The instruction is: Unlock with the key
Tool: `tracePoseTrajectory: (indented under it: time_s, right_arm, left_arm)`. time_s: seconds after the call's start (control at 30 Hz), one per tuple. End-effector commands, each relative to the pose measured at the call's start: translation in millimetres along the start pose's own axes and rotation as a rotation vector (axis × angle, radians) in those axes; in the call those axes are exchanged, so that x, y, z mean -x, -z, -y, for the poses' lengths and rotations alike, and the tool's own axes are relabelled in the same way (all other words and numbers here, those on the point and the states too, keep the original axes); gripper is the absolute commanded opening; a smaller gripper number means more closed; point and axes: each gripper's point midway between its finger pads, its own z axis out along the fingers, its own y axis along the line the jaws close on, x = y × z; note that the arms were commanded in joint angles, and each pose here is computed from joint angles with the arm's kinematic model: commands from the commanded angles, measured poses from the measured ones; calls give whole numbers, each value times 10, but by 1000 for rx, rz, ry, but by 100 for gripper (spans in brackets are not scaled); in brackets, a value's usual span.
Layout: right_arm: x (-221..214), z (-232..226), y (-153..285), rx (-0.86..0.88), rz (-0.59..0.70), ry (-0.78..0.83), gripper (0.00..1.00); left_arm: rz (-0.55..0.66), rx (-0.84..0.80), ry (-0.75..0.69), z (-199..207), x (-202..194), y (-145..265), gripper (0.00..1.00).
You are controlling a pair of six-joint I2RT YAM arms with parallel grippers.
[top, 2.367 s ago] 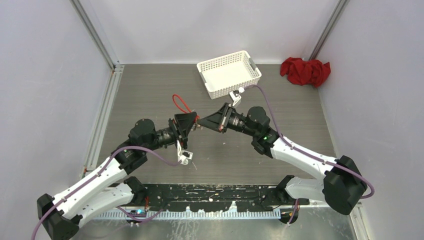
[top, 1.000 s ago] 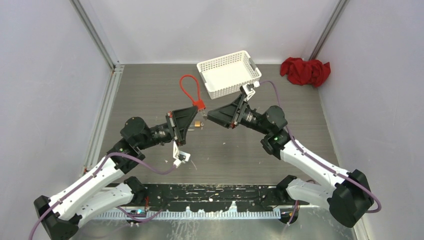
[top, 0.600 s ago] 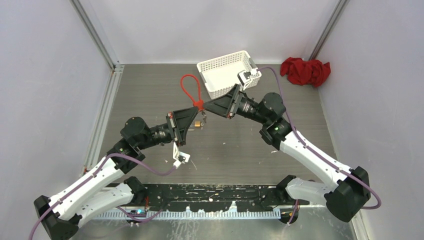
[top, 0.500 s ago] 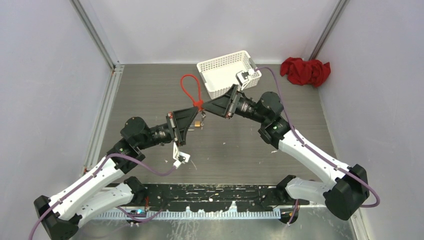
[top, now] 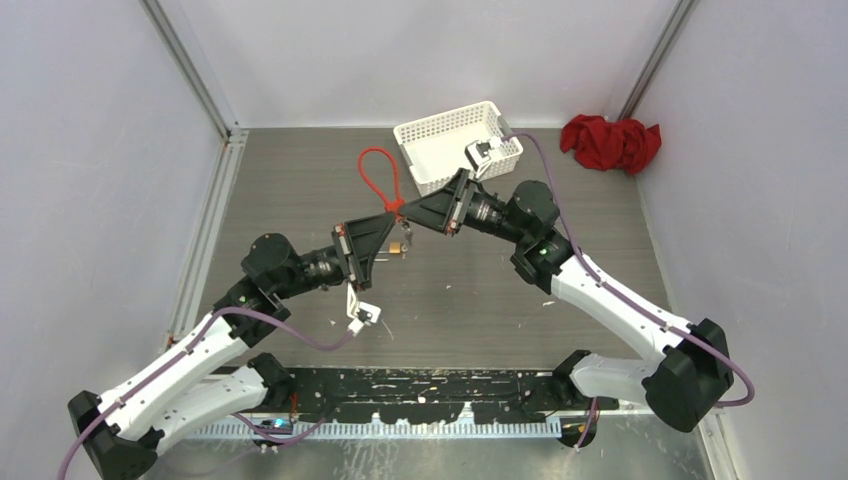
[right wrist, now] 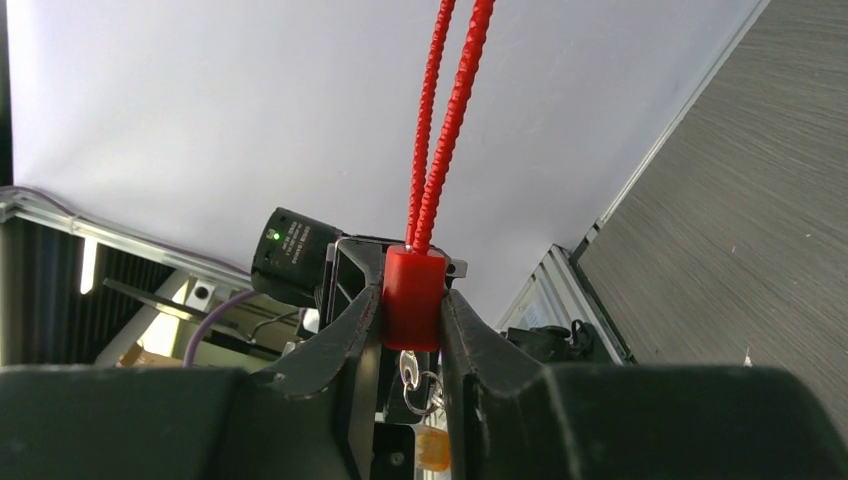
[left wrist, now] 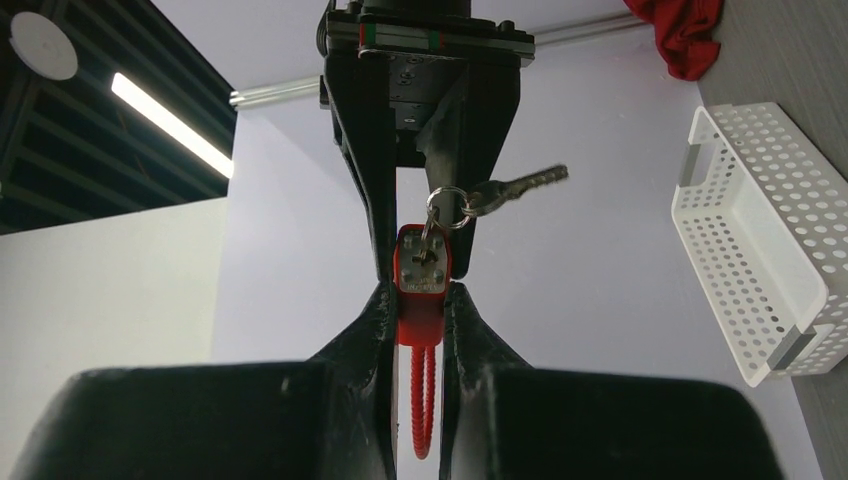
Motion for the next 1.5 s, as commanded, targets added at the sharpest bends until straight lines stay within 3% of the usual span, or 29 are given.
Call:
tracePoseTrajectory:
  time_s: [0.0,0.13,0.2,0.27,0.33,0.43,0.67,1.1,1.2,1.37,1.47]
  right_arm:
    - [58,-296,-57,80,10,43,21]
    - [66,-288,-51,54,8,62,1]
    - [54,-255,-38,11,-15,99,1]
    - [52,-217,5,-36,-47,156,1]
    - [49,-136,83,-97,-93,267,1]
    - [-17,-52,207,-169,-187,414,1]
    - [-206,39,319,-188,-392,543,1]
    - [-579,125,190,-221,-546,671,1]
    - [-599,75,161,-196,-537,687,1]
    - [-574,16,132,-178,-513,711,1]
    - [-556,12,107,-182,-502,717,1]
  left_arm:
    - [11,83,-69,-268,20,20,0]
    - [11,65,-45,-221,27,33,3]
    - [15,39,-1,-174,41,50,24]
    - [22,-15,85,-102,71,98,60]
    - [36,-115,201,26,143,184,88]
    - [39,-193,347,128,231,304,97]
    - [93,-296,458,256,412,396,96]
    - [111,-320,468,258,388,171,94]
    - [99,-320,463,333,400,182,89]
    - [89,-317,467,364,404,203,67]
    - [74,-317,482,359,378,189,59]
